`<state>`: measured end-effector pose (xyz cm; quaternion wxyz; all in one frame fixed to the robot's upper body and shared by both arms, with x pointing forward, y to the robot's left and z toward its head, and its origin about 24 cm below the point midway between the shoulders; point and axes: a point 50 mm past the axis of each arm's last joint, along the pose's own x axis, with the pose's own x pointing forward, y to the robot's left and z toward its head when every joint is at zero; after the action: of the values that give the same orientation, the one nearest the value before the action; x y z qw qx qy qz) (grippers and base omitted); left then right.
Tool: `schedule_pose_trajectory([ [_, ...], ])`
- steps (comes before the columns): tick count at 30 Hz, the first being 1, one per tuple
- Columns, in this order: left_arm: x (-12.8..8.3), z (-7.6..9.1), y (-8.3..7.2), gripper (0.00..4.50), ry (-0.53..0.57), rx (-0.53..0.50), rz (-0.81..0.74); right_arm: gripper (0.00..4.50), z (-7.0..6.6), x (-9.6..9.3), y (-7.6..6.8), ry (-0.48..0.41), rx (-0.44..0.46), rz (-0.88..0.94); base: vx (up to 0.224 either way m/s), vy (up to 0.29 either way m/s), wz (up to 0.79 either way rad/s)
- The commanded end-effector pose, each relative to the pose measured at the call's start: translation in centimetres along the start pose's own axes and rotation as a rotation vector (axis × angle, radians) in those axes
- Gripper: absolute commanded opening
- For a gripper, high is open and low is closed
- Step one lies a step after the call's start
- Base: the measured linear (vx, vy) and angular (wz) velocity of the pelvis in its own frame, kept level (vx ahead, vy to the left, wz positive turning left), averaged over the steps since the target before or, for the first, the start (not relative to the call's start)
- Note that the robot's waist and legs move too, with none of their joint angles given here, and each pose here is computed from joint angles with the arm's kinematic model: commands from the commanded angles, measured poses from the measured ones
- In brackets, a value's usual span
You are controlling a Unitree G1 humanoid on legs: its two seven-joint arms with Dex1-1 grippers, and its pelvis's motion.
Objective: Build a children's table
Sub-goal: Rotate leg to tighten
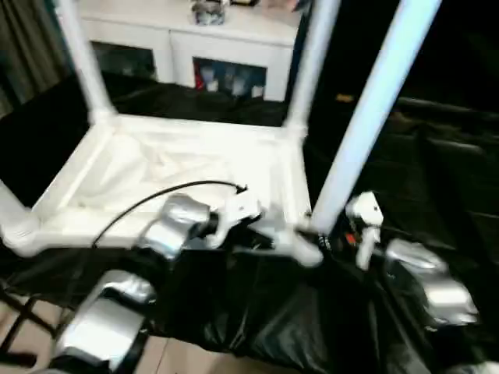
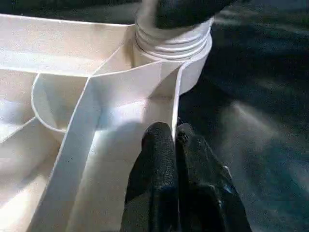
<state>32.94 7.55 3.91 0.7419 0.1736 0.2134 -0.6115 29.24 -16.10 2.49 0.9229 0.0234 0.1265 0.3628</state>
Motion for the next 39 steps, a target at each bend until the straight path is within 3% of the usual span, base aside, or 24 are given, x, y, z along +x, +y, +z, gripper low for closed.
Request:
schedule_pose_trajectory([
  [1,2.6,1.5,-0.4,0.0,-0.026,-0.035,0.088,1.97,-4.2,1.6,2.0,0.148,0.115,-0.046,0.0,0.0,0.0],
  [5,4.3,2.7,-0.8,0.0,-0.038,-0.051,0.129,1.96,-4.0,3.3,2.1,0.132,0.162,-0.188,-0.043,0.027,-0.04],
  [9,5.7,3.5,-1.5,0.0,-0.017,-0.003,0.134,1.96,-2.0,6.0,2.7,0.066,0.149,-0.262,0.0,0.0,0.0],
  [11,5.5,3.4,-1.4,0.0,-0.011,0.001,0.134,1.96,-1.4,6.2,2.7,0.026,0.131,-0.245,0.0,0.0,0.0],
  [14,4.7,2.8,-1.1,0.0,0.0,0.017,0.119,2.67,-0.6,5.8,2.3,-0.037,0.134,-0.199,0.0,0.0,0.0],
  [17,3.9,2.3,-0.9,0.0,0.001,0.035,0.086,2.75,-0.1,4.9,2.0,-0.062,0.119,-0.122,0.0,0.0,0.0],
  [21,2.6,1.7,-0.6,0.0,-0.002,0.054,0.036,3.22,0.3,3.4,1.3,-0.048,0.036,-0.02,0.0,0.0,0.0],
  [28,0.3,1.3,-0.5,0.0,-0.044,0.099,-0.083,3.22,0.4,0.7,1.0,0.026,-0.083,0.229,0.048,-0.04,0.06],
  [33,-0.9,0.8,-0.4,0.0,-0.027,0.127,-0.136,3.22,0.4,-0.4,1.4,0.076,-0.118,0.367,0.034,-0.019,-0.01],
  [39,-2.6,-0.1,-0.2,0.0,0.018,0.144,-0.19,2.67,0.5,-1.5,2.0,0.14,-0.11,0.514,0.0,0.0,0.0],
])
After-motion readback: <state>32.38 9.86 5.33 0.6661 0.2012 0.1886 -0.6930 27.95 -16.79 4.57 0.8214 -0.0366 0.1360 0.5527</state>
